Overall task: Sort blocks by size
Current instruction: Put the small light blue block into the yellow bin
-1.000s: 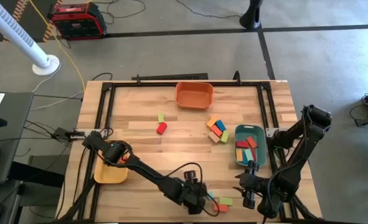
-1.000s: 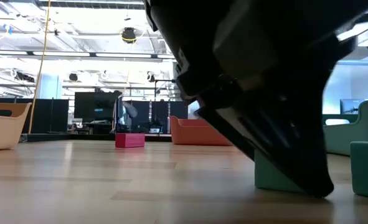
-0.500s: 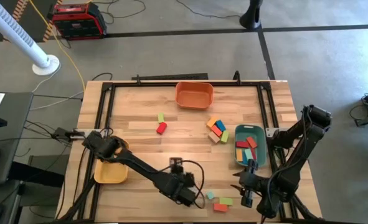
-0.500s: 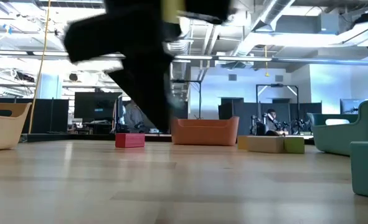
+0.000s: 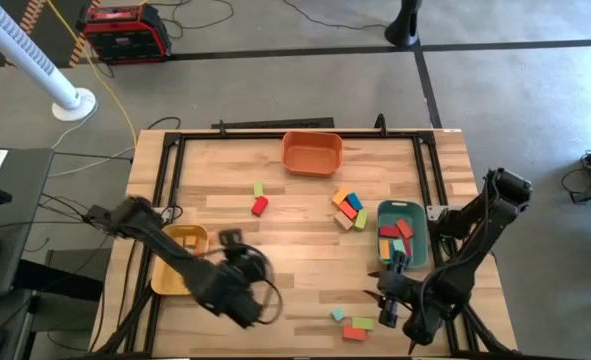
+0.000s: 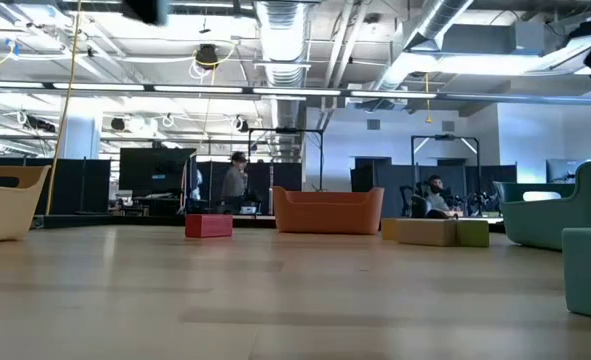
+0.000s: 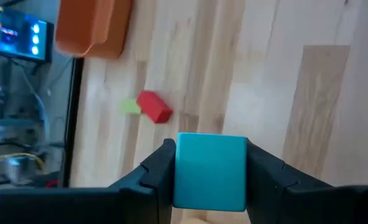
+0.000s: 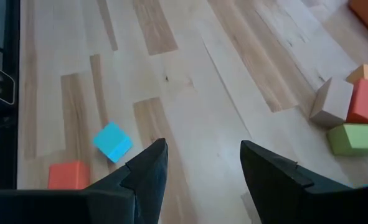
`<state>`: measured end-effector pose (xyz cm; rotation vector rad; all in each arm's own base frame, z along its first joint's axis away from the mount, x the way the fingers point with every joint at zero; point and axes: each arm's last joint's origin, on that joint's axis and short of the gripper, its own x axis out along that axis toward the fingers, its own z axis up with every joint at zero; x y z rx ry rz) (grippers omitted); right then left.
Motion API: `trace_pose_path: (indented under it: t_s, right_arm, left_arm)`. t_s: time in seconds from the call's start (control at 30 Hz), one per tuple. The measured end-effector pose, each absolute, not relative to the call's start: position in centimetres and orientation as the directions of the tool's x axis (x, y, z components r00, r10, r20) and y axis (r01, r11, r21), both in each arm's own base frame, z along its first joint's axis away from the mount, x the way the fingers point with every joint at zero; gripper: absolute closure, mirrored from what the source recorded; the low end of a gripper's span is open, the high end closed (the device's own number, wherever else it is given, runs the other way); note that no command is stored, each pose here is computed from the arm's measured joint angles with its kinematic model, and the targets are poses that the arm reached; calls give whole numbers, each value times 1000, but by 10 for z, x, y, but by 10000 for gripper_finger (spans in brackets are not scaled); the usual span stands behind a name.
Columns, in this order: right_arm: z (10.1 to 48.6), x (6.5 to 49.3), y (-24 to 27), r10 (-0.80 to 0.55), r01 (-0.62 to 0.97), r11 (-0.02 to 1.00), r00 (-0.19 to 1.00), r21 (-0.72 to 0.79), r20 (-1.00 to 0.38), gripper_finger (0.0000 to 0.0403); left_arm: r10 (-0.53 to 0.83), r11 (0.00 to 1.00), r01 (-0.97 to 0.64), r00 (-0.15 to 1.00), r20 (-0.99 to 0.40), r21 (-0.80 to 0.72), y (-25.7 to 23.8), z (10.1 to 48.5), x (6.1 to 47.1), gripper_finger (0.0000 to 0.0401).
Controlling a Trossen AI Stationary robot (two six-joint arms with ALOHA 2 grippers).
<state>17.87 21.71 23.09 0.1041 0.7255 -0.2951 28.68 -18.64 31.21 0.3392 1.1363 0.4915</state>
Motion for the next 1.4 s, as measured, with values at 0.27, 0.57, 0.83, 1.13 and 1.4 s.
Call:
trace_pose_path:
  t_s: [0.27, 0.57, 0.83, 1.13, 1.4]
  right_arm:
    - [232, 180, 218, -219, 284, 959, 719, -10, -660, 173]
    - [232, 181, 219, -228, 291, 957, 730, -9, -644, 173]
    - [232, 183, 218, -230, 297, 955, 730, -5, -644, 173]
    - [232, 183, 218, -230, 297, 955, 731, -3, -643, 173]
    - [232, 183, 218, -226, 297, 955, 733, 3, -642, 173]
  left_arm:
    - [503, 857, -348, 395, -769, 381, -156, 330, 211, 267]
    - [441, 849, -481, 420, -793, 218, -121, 292, 149, 266]
    - [413, 811, -543, 268, -870, 217, -102, 240, 121, 266]
    - [380, 797, -553, 149, -913, 242, -97, 208, 111, 266]
    - [368, 811, -532, 143, -919, 243, -96, 202, 110, 266]
